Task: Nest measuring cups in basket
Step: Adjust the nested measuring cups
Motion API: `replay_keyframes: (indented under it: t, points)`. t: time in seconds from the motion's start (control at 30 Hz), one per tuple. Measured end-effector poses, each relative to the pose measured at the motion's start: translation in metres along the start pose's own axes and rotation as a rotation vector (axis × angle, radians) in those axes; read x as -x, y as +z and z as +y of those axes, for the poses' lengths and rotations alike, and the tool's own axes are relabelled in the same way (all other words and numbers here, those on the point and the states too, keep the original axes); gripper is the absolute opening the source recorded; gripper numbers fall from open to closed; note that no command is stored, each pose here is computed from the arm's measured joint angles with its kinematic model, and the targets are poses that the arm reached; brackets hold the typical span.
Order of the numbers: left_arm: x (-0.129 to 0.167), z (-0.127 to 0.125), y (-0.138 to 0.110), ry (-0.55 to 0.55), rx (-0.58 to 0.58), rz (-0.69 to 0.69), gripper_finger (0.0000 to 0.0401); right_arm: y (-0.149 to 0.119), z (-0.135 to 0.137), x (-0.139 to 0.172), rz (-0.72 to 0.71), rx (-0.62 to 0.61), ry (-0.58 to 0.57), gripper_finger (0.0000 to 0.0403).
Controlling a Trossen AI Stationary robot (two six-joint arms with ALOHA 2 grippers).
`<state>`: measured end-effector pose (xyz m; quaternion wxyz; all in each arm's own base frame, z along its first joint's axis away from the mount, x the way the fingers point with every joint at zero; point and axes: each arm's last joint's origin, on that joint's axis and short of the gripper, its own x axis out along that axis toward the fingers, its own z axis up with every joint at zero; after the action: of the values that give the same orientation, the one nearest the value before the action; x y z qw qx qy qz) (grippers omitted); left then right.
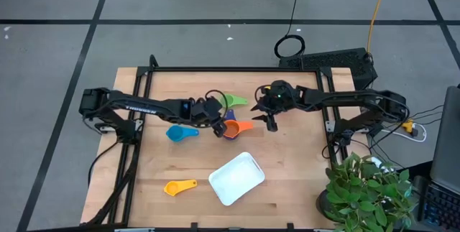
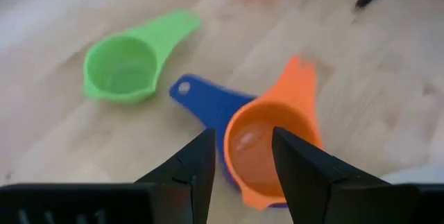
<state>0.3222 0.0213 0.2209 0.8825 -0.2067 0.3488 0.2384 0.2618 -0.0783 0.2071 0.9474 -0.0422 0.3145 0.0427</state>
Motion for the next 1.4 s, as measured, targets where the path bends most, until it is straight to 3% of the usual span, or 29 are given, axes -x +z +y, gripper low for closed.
replay_keyframes:
  t: [0.23, 0.43, 0.9, 1.2, 1.3, 1.4]
  points:
    - [-0.018, 0.003, -0.003, 0.014, 0.051, 0.032, 0.0145, -0.006, -0.005, 0.014, 0.093, -0.042, -0.107, 0.0169]
    - [-0.034, 0.003, -0.009, -0.006, 0.032, 0.072, 0.0145, -0.008, -0.015, 0.027, 0.089, -0.093, -0.168, 0.0169]
    - [-0.054, 0.008, -0.020, 0.005, 0.029, 0.158, 0.0145, -0.009, -0.021, 0.043, 0.082, -0.121, -0.206, 0.0169]
    - [-0.066, 0.006, -0.026, -0.043, 0.002, 0.191, 0.0144, -0.008, -0.021, 0.044, 0.078, -0.114, -0.208, 0.0169]
    - [-0.065, 0.005, -0.026, -0.074, -0.067, 0.200, 0.0125, -0.009, -0.021, 0.044, 0.079, -0.111, -0.208, 0.0169]
    - [-0.066, 0.006, -0.025, -0.114, -0.142, 0.212, 0.0079, -0.009, -0.021, 0.044, 0.080, -0.110, -0.208, 0.0169]
